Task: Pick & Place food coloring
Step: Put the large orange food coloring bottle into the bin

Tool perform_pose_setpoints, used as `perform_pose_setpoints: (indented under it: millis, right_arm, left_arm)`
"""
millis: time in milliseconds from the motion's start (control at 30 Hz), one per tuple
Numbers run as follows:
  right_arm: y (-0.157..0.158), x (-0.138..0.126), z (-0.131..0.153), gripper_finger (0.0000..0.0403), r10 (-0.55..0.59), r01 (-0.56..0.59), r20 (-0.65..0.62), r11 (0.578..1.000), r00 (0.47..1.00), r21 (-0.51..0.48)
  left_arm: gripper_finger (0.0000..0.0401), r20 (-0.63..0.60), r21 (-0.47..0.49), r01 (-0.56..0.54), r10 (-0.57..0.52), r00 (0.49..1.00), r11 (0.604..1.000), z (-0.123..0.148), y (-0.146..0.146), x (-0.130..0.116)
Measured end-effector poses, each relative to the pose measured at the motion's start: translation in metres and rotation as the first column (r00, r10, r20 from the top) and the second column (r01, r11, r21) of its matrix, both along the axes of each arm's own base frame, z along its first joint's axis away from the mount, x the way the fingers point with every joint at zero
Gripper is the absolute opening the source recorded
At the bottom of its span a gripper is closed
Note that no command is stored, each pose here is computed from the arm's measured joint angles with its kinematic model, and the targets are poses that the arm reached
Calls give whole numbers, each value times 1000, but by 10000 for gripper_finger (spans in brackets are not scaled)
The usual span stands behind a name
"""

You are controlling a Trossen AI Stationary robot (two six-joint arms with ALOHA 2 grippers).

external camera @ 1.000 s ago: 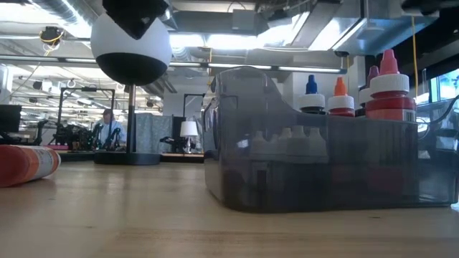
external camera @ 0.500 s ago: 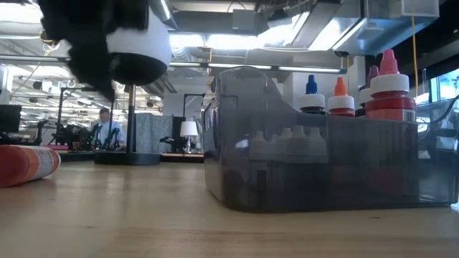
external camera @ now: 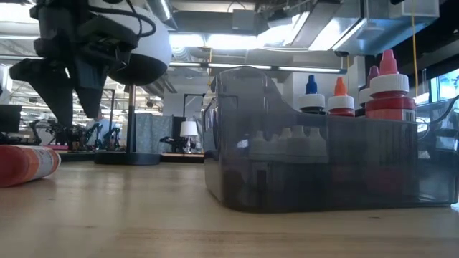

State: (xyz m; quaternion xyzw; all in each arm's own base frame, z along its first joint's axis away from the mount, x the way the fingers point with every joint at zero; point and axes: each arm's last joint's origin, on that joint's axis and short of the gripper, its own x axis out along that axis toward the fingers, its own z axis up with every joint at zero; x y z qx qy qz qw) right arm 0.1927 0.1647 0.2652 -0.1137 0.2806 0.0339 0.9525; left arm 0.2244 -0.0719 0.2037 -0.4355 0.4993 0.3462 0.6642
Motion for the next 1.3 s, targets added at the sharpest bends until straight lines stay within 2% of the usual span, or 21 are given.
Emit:
perform_pose_setpoints:
  millis: [233,333,467,800,967,1300]
  right_arm:
    - [-1,-1,-1,112,14,-14,-10,1000,1000,-28]
    - [-1,-1,-1,112,16,-16,-10,999,1000,-31]
    - [-1,-1,-1,112,14,-15,-13,999,1000,-31]
    - [-2,-2,-3,112,14,-16,-37,999,999,-52]
    - [0,0,-9,112,19,-23,-56,997,998,-79]
    - [9,9,-30,112,24,-43,-124,987,992,-154]
  left_arm:
    - [230,57,-17,-42,42,997,999,2,-1,4]
    - [229,60,-30,-120,122,991,992,2,-1,4]
    - [230,42,-79,-207,210,977,975,2,-1,4]
    - [228,-16,-142,-325,326,945,935,-2,-4,4]
    - [226,-110,-183,-335,319,941,924,-13,-7,8]
    - [226,-250,-193,-344,293,923,919,-37,-13,14]
